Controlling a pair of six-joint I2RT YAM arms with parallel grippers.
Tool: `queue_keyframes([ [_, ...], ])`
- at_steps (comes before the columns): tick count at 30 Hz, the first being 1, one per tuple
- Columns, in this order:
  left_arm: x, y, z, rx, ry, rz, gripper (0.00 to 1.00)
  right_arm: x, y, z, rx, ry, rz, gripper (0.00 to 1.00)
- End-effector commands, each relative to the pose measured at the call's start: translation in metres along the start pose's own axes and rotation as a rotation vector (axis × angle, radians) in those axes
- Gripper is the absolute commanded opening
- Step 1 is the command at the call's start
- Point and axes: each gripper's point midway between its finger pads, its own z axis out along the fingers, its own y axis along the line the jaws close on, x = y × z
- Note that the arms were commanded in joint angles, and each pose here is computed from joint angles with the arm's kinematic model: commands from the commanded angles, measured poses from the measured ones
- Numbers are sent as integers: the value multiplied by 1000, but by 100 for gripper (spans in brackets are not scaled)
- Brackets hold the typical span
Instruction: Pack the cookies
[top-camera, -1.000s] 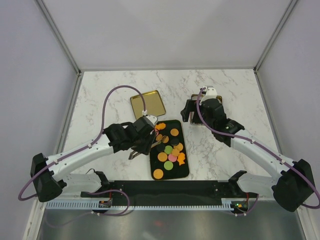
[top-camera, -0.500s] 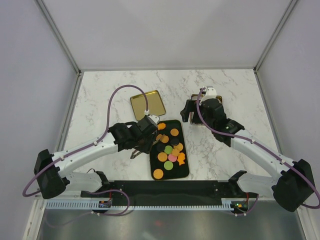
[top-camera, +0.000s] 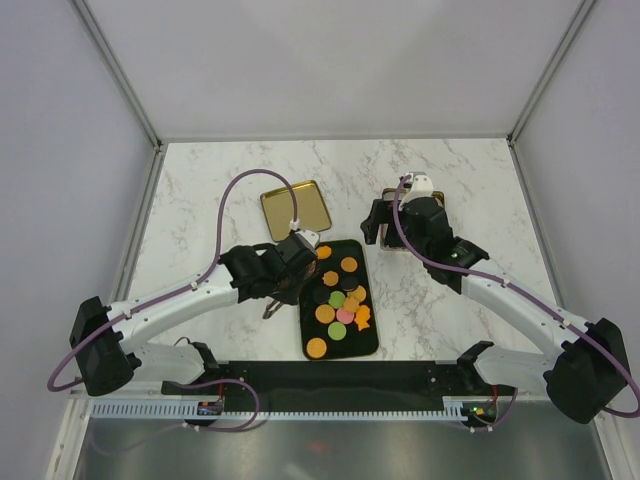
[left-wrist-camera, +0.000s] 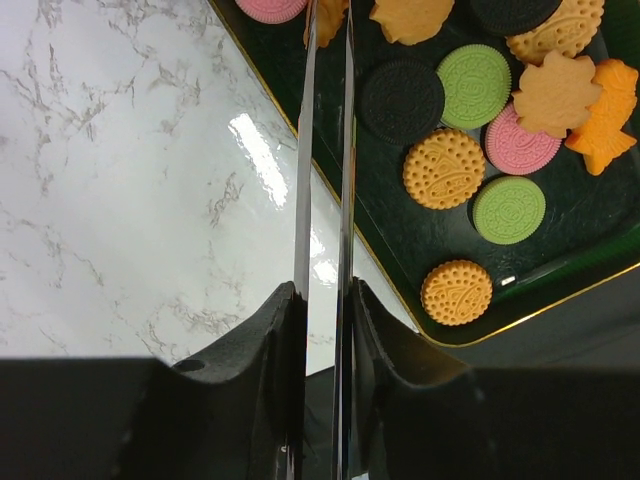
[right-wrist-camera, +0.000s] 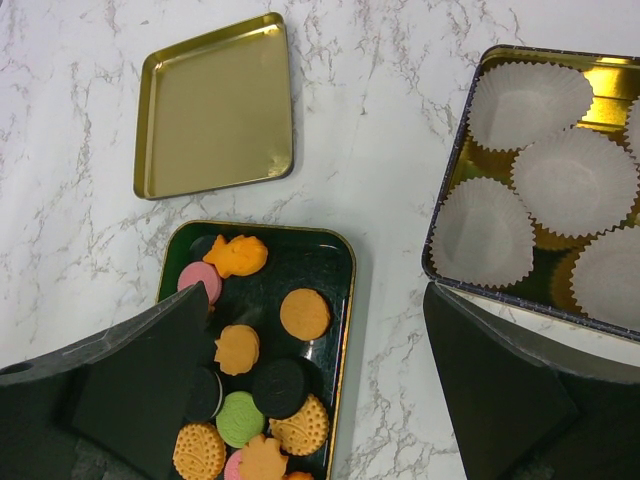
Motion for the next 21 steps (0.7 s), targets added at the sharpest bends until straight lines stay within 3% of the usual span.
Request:
queue_keyframes([
  [1,-20,-1,-10,-4,-76,-25,25,-23,12,-8,-41,-61,3,98],
  [11,-71,-19,-37,55,-179,-35,19,-44,-5,-22,61,-132,11,98],
  [21,-194,-68,-8,148,-356,-92,15,-99,-53,-63,339,-271,20,98],
])
